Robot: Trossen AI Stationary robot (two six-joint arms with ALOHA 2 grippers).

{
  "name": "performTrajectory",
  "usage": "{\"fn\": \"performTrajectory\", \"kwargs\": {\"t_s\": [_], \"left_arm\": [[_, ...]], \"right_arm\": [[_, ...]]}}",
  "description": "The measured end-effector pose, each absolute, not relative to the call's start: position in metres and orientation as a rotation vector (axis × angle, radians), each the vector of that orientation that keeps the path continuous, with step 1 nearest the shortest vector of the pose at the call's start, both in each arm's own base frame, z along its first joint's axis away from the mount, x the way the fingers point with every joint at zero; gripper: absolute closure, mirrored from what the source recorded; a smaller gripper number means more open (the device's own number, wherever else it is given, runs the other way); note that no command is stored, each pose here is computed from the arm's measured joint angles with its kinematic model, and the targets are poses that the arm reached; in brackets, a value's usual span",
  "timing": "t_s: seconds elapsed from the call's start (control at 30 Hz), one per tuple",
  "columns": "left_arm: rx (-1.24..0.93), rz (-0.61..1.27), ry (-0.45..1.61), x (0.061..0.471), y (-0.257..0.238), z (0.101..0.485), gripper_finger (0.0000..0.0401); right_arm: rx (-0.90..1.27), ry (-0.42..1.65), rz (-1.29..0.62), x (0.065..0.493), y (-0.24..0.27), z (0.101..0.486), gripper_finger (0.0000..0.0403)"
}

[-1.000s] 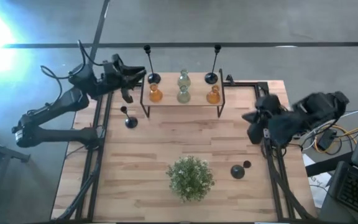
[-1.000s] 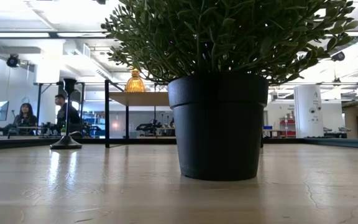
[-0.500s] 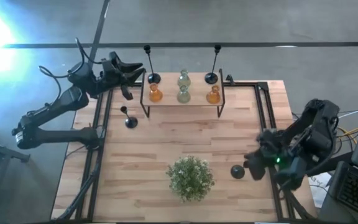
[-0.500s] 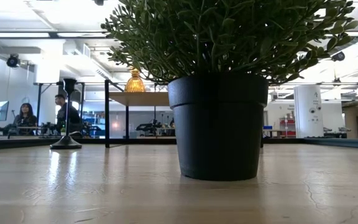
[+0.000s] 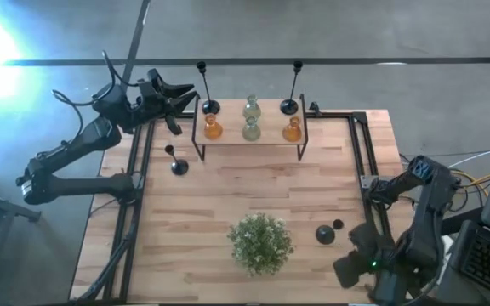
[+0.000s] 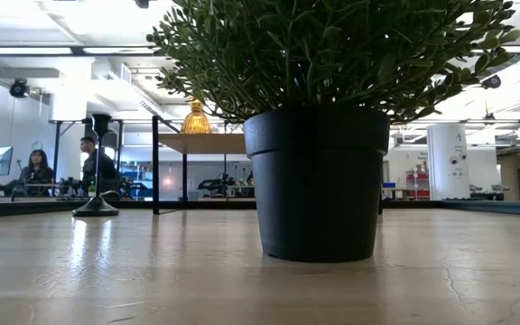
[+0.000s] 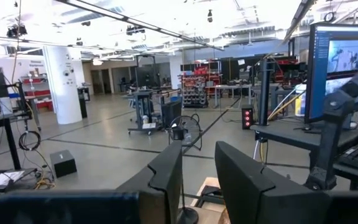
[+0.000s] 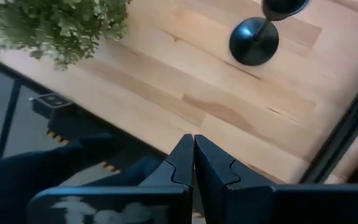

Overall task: Pick & Place candle stick holders
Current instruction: Put the right small black candle holder on the shelf

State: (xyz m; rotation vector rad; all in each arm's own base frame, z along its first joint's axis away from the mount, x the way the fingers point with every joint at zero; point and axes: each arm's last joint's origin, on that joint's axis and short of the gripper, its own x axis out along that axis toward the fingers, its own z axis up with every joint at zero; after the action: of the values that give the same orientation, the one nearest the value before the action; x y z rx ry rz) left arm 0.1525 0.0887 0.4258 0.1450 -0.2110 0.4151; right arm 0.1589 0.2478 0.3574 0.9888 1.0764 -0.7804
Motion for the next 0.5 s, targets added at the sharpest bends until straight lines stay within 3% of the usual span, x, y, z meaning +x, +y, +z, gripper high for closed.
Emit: {"fn": "performTrajectory", "kwargs": {"t_s": [0.2, 0.5], "left_arm": [[0.153, 0.422, -0.212, 0.152, 0.09, 0.427, 0.03], [0.166, 0.423, -0.23, 0.151, 0.089, 0.429, 0.03]], "right_arm": [[0.896, 1.075, -0.853, 0.172, 0.268, 0.328, 0.0395], [0.723, 1.073, -1.12, 0.201, 0.275, 0.251, 0.0395]]}}
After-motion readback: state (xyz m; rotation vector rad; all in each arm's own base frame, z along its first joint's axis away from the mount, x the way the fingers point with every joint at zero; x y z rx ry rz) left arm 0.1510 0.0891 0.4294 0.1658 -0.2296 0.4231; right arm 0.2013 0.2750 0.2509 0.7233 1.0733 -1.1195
